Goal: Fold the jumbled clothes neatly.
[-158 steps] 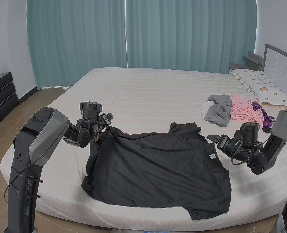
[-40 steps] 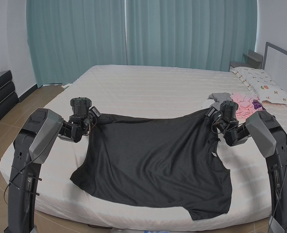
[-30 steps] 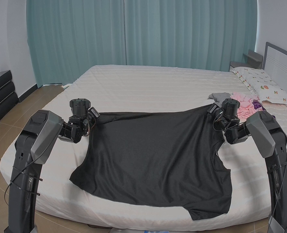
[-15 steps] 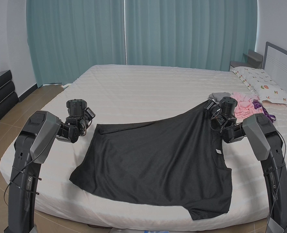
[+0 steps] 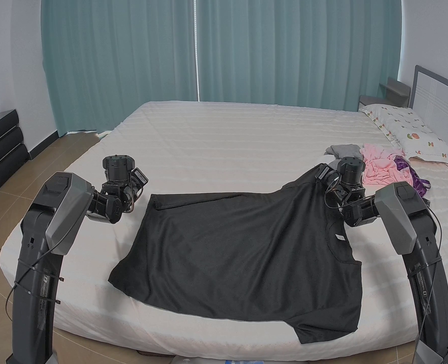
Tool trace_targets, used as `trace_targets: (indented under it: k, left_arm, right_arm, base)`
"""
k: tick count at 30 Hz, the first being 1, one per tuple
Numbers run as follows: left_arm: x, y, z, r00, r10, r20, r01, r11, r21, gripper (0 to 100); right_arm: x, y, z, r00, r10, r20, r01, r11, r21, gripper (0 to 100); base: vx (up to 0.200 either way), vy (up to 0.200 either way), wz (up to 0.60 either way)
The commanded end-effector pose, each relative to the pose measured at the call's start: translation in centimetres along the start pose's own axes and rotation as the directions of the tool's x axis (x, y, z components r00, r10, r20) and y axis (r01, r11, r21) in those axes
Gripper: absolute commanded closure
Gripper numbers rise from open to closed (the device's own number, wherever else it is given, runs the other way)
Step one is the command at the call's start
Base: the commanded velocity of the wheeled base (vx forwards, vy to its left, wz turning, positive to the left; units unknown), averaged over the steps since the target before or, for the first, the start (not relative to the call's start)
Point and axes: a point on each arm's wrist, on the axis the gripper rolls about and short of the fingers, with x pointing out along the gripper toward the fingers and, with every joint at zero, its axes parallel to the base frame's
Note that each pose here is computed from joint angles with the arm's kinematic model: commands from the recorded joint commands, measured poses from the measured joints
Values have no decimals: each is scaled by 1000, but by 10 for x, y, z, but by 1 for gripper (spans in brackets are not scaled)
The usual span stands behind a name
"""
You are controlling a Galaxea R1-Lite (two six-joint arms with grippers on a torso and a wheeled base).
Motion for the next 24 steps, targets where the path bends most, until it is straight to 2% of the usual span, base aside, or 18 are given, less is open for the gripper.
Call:
trace_targets:
  k: [1, 3, 7, 8, 11, 15, 18, 24]
  left_arm:
    - [-1, -2, -5, 1000, -5, -12, 5, 1000, 4, 100]
    - [-1, -2, -5, 1000, -5, -12, 5, 1000, 4, 100]
    - [-4, -9, -6, 1000, -21, -21, 21, 1000, 8, 100]
    - [-5, -10, -7, 999, -26, -26, 27, 1000, 7, 0]
    - [-8, -16, -14, 997, -40, -62, 41, 999, 15, 0]
    - [-16, -25, -19, 989, -74, -130, 77, 997, 16, 0]
    - [-24, -31, -25, 975, -104, -197, 110, 994, 15, 0]
    - [-31, -39, -39, 957, -110, -267, 121, 992, 27, 0]
  right_arm:
    - [-4, -6, -8, 999, -22, -34, 22, 1000, -7, 0]
    - [-7, -7, -9, 999, -27, -45, 27, 1000, -8, 0]
    - [-31, 0, 15, 996, -27, -85, 28, 1000, 5, 0]
    - [-35, 0, 20, 995, -21, -93, 22, 1000, 9, 0]
    - [-48, 0, 38, 993, 2, -115, 1, 1000, 25, 0]
    - [-62, -9, 57, 993, -23, -119, 28, 999, 35, 0]
    - [-69, -20, 60, 990, -53, -133, 58, 998, 35, 0]
    - [-75, -31, 56, 985, -80, -150, 86, 996, 35, 0]
  base:
    - [0, 0, 0]
    - [0, 0, 0]
    - [0, 0, 0]
    - [0, 0, 0]
    - [0, 0, 0]
    - [0, 0, 0]
    - [0, 0, 0]
    - [0, 0, 0]
